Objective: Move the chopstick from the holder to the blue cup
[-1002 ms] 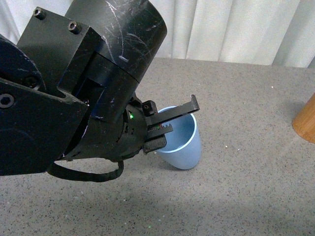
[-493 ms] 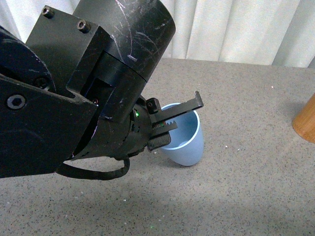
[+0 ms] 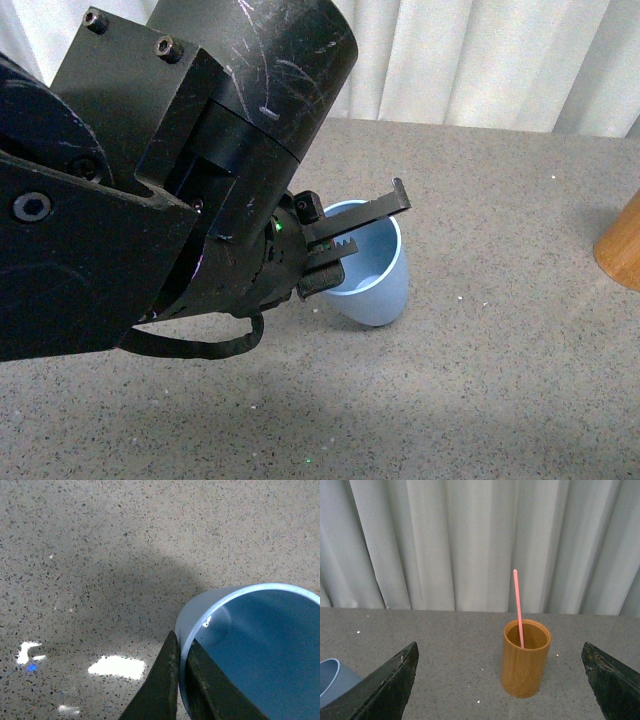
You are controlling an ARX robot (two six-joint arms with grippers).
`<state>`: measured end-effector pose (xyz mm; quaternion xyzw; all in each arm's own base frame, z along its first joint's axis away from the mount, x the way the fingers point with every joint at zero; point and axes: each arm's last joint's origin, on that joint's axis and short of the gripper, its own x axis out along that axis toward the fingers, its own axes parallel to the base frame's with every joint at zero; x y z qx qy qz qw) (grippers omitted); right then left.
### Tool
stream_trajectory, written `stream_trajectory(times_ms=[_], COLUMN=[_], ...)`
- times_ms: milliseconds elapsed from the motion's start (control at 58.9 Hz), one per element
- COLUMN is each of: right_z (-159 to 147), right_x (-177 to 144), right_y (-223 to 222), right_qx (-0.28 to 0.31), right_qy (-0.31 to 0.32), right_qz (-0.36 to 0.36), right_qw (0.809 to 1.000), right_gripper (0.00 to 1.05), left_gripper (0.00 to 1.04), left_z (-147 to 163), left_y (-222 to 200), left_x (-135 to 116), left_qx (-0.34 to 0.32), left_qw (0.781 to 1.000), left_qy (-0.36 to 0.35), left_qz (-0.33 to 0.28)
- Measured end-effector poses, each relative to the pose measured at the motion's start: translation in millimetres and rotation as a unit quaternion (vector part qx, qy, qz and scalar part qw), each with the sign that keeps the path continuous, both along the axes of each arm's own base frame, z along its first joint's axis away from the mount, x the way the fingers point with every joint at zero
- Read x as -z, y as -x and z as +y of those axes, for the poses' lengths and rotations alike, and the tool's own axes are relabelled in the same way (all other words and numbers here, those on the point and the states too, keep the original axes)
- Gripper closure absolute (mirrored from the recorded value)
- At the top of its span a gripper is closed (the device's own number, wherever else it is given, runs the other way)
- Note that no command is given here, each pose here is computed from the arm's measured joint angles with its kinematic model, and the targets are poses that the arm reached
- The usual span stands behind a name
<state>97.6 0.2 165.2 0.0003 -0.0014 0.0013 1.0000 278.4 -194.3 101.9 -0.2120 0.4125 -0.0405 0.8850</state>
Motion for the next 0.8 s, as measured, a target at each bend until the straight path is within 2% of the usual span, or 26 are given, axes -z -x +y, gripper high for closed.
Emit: stream_trajectory(times_ms=[119,289,408,476,509,645,798], right_z=[0,0,0,0,0,0,0], right_x=[0,0,0,0,0,0,0], right_y=[0,0,0,0,0,0,0], right_qx=[0.0,0.0,0.0,0.0,0.0,0.0,0.0], right_qy=[0.0,0.0,0.0,0.0,0.0,0.0,0.0], right_qz=[0.0,0.0,0.0,0.0,0.0,0.0,0.0], right_qw=[1.0,1.0,1.0,1.0,1.0,1.0,1.0], right_gripper=[0.09,0.09,0.09,0.09,0.09,0.09,0.09], left_gripper=[0.77,0.52,0.24,0.14,0.06,0.07,0.07], left_z=[0,0,0,1,2,13,42], left_y=[0,0,0,-1,-2,-7,-13], left_x=[0,0,0,-2,-4,-19,-35], left_qx=[-0.002,-0.002,-0.002,-0.002,-0.003,-0.034,-0.078], left_qw=[1.0,1.0,1.0,1.0,1.0,0.999,0.995], left_qy=[-0.002,-0.002,-0.001,0.001,0.004,-0.008,-0.006], left_qz=[-0.001,-0.001,-0.002,-0.004,-0.006,-0.038,-0.066])
